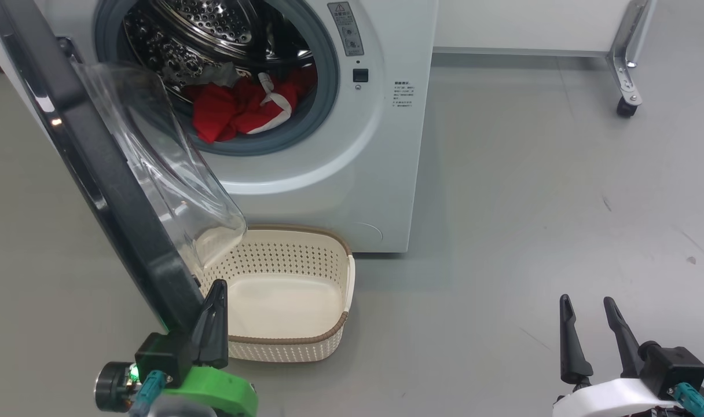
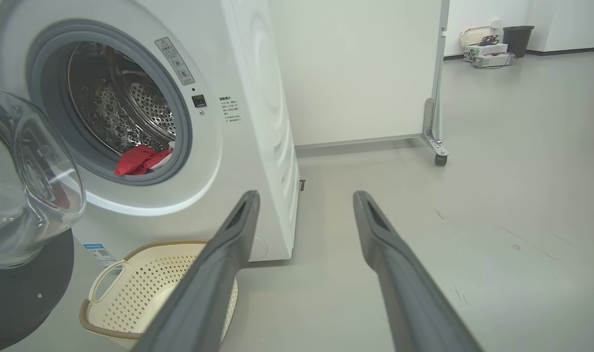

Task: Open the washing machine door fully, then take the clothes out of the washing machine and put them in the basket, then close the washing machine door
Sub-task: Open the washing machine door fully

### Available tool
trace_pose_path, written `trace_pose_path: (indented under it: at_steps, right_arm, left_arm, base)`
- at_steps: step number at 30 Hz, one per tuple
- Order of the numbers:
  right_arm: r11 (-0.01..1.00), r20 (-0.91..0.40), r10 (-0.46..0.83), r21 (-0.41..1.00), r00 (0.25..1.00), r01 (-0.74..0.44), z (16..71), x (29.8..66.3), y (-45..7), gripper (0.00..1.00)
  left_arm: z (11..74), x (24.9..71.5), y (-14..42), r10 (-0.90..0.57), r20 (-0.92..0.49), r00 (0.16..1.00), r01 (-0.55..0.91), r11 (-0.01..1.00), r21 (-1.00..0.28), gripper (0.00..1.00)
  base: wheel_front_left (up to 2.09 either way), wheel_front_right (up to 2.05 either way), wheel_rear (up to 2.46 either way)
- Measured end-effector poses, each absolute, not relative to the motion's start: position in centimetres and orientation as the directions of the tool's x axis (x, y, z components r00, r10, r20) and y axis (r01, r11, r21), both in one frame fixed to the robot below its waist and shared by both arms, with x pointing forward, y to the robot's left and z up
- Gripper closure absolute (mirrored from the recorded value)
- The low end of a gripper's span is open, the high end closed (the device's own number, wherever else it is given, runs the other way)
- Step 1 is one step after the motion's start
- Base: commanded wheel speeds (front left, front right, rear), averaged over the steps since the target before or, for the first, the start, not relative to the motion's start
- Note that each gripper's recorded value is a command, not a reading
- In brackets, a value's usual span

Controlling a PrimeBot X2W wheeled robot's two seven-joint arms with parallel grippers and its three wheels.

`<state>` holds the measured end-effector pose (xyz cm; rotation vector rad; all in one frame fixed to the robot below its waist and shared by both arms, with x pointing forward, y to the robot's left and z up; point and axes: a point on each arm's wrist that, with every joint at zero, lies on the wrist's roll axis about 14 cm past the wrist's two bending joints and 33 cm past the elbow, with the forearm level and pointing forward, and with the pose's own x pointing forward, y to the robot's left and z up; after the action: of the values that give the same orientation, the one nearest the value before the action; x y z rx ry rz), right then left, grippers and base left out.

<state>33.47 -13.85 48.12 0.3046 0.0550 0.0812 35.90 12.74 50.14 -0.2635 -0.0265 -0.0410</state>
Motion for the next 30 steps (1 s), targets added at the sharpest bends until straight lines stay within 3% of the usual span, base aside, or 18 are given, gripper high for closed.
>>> trace_pose_path:
  at_steps: [14,30]
  right_arm:
    - [0.938,-0.051,0.183,0.309,0.982,-0.158,47.7,34.9,-10.9,0.00]
    - [0.899,-0.066,0.347,0.309,0.936,-0.312,47.0,36.2,-5.9,0.00]
  left_arm:
    - [49.2,35.2,15.4,0.051,-0.001,0.999,-0.050,0.963,-0.265,1.00]
    - [48.3,32.5,22.9,0.291,-0.038,0.956,-0.289,0.910,-0.298,1.00]
  base:
    - [0.00,0.00,0.00]
    - [0.00,0.00,0.00]
